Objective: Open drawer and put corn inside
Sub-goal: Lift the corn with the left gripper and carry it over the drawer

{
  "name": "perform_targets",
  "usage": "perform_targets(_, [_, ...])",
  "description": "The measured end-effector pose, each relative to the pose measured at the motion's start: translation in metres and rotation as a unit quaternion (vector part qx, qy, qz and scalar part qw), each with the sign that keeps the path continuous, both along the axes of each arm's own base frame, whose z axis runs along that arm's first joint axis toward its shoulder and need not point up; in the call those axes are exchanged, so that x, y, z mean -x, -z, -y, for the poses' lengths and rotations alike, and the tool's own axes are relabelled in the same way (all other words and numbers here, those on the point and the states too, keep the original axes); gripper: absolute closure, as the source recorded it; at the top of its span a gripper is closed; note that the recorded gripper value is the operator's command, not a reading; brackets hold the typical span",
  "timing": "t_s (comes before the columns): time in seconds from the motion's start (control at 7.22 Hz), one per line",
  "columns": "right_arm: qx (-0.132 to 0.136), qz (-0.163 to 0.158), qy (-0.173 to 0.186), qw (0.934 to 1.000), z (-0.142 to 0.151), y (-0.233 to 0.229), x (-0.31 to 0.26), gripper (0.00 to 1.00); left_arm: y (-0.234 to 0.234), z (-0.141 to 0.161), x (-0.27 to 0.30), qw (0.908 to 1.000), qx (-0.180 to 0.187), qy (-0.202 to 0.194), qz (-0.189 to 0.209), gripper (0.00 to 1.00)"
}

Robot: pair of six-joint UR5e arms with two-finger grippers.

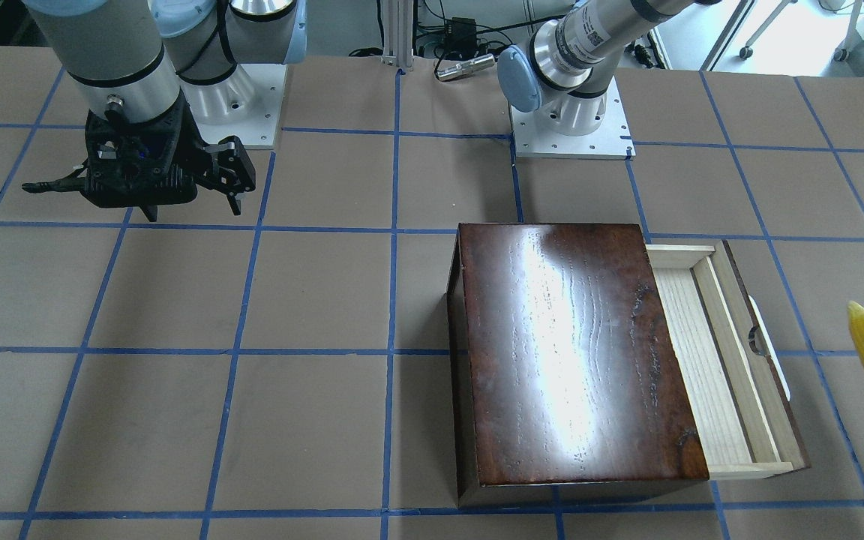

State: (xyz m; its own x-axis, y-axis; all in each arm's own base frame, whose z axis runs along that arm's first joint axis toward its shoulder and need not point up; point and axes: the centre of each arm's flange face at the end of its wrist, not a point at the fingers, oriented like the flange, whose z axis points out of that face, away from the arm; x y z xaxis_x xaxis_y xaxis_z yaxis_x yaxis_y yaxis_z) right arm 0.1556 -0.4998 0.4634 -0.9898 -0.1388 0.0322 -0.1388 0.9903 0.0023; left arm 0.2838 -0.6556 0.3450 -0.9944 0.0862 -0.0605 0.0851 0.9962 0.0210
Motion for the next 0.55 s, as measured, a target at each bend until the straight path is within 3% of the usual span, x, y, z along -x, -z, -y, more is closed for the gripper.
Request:
perform_targets(0.28, [0.001,0.000,0.000,1.0000,0.000,-0.001,0.000,0.00,-0.062,0.008,0.044,0.9996,0.006,0.028,0.002,1.00])
perform_targets(0.55, [0.001,0.000,0.000,1.0000,0.000,-0.001,0.000,0.00,-0.090,0.010,0.098,0.9987,0.007,0.050,-0.004,1.00])
